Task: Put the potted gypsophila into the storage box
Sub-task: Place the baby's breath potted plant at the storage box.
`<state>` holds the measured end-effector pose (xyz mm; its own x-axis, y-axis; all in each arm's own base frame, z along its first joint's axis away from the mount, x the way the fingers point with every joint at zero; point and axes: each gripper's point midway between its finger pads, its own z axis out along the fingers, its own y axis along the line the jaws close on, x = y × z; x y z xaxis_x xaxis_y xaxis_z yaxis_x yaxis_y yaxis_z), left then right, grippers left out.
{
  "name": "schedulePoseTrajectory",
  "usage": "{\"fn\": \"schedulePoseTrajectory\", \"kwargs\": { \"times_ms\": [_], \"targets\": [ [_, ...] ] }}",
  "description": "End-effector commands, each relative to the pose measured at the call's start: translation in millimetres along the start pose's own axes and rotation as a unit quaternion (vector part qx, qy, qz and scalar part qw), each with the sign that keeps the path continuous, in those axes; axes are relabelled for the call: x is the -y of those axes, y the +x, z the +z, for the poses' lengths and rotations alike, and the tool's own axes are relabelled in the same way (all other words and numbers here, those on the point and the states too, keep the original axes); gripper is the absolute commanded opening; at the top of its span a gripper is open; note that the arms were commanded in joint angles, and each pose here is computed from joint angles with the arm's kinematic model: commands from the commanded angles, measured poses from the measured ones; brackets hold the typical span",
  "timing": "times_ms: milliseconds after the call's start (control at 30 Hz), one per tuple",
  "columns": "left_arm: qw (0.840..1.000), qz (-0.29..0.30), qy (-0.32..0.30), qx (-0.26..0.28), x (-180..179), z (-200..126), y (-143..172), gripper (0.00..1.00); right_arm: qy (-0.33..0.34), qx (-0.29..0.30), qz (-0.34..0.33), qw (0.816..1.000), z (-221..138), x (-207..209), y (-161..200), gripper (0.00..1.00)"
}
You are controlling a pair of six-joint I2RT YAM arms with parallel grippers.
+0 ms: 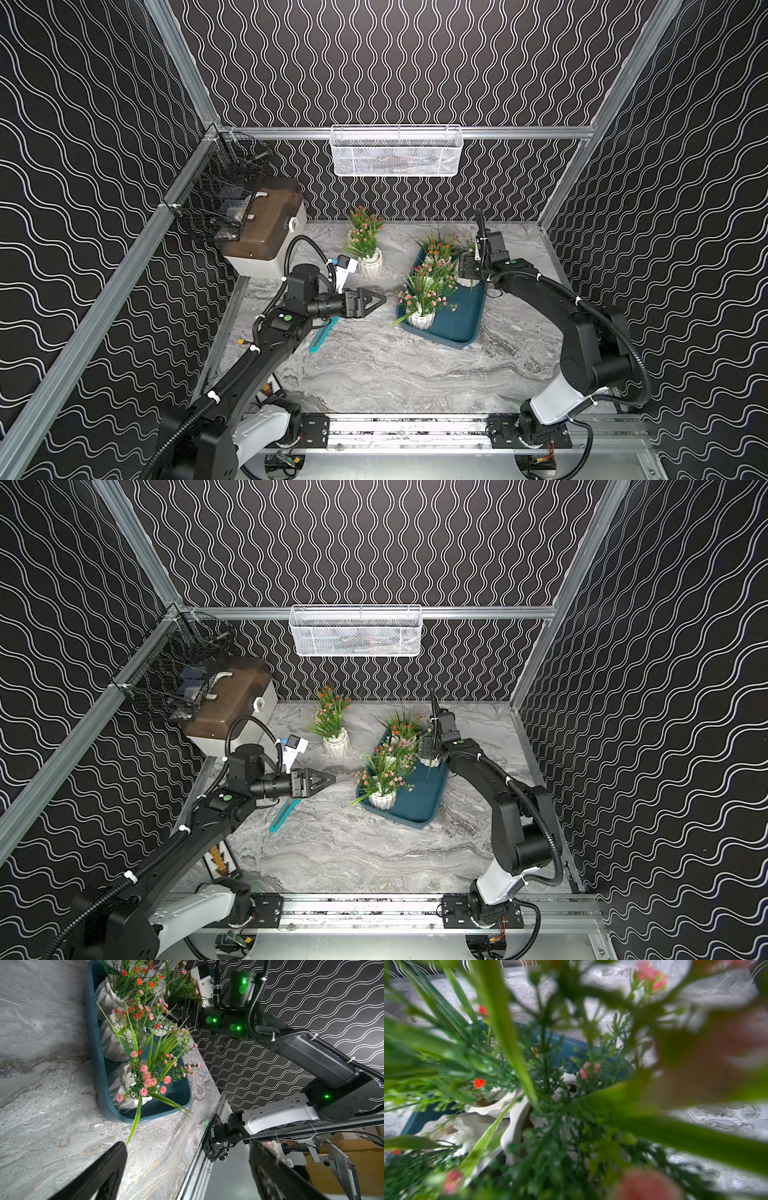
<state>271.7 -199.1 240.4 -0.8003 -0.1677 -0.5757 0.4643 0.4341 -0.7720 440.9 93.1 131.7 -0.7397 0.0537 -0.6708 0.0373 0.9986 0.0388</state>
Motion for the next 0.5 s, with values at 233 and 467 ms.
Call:
{"fn": "schedulePoseTrajectory", "kwargs": {
  "times_ms": [233,467],
  "targets": [
    [1.0,0.009,0.009,0.002,3.3,-0.1,-0.8,0.95,0.011,0.034,0.007,0.999,12.7,1.2,-10.0,0.75],
    [1.0,0.006,0.007,0.0,1.3,0.9,-0.1,0.95,0.011,0.041,0.009,0.999,24.1,2.0,-0.9,0.75]
  ]
}}
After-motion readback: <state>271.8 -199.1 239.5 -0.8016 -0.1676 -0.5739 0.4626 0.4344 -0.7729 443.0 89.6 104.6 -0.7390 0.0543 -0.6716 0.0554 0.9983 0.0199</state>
